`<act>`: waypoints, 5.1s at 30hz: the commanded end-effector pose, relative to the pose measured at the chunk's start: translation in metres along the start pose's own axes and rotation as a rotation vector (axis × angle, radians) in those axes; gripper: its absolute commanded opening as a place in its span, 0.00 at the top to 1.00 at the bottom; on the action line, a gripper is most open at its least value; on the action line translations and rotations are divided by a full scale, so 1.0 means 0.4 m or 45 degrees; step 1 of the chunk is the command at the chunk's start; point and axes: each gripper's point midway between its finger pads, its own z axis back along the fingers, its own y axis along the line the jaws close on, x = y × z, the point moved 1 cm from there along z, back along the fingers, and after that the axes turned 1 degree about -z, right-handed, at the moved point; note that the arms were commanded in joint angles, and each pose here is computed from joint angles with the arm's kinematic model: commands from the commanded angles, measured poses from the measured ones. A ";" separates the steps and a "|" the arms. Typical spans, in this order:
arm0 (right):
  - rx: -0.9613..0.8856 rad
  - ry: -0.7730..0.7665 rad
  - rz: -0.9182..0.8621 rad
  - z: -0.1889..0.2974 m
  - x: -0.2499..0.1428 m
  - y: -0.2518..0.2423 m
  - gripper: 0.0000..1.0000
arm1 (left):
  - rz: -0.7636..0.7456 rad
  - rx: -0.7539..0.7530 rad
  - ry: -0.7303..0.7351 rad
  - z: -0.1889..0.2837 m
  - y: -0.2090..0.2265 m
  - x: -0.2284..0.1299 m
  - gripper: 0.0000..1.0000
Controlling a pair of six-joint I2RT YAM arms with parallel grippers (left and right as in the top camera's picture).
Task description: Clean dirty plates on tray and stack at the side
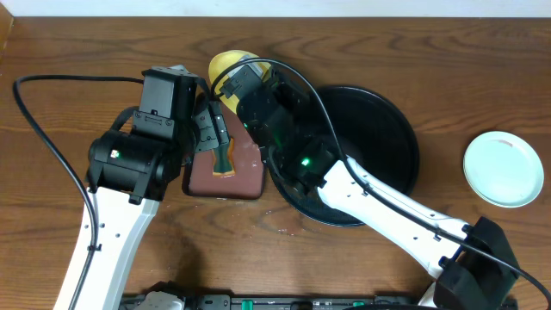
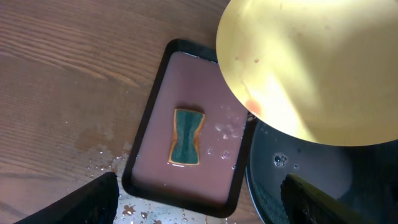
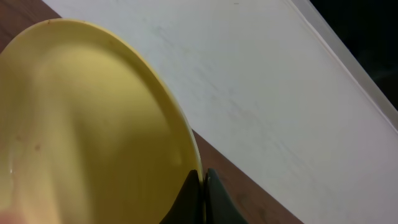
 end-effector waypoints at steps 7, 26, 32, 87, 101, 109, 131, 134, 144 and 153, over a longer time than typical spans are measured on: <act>-0.051 -0.032 0.065 0.022 0.029 -0.042 0.99 | -0.006 -0.003 -0.009 0.007 0.001 0.007 0.16; -0.070 0.028 0.034 0.012 -0.002 -0.034 0.99 | -0.006 -0.003 -0.009 0.007 0.001 0.007 0.16; -0.011 0.004 0.100 0.015 0.007 -0.012 0.99 | -0.006 -0.003 -0.009 0.007 0.001 0.007 0.16; 0.273 0.276 -0.609 -0.047 -0.145 -0.013 0.99 | -0.006 -0.003 -0.009 0.007 0.001 0.007 0.16; 0.416 0.461 -1.626 0.042 -0.371 -0.498 0.99 | -0.006 -0.003 -0.009 0.007 0.001 0.007 0.16; -0.058 0.827 -2.041 0.167 -0.811 -0.733 0.99 | -0.006 -0.003 -0.009 0.007 0.001 0.007 0.16; -0.493 1.567 -2.124 0.320 -1.389 -0.707 0.66 | -0.006 -0.003 -0.009 0.007 0.001 0.007 0.16; -0.357 1.380 -2.127 0.274 -1.332 -0.731 0.46 | -0.006 -0.003 -0.009 0.007 0.001 0.007 0.16; 0.173 0.688 -1.885 0.175 -0.868 -0.770 0.41 | -0.006 -0.003 -0.009 0.007 0.001 0.007 0.16; 0.288 1.017 -1.303 0.150 -0.696 -0.502 0.43 | -0.006 -0.003 -0.009 0.007 0.001 0.007 0.16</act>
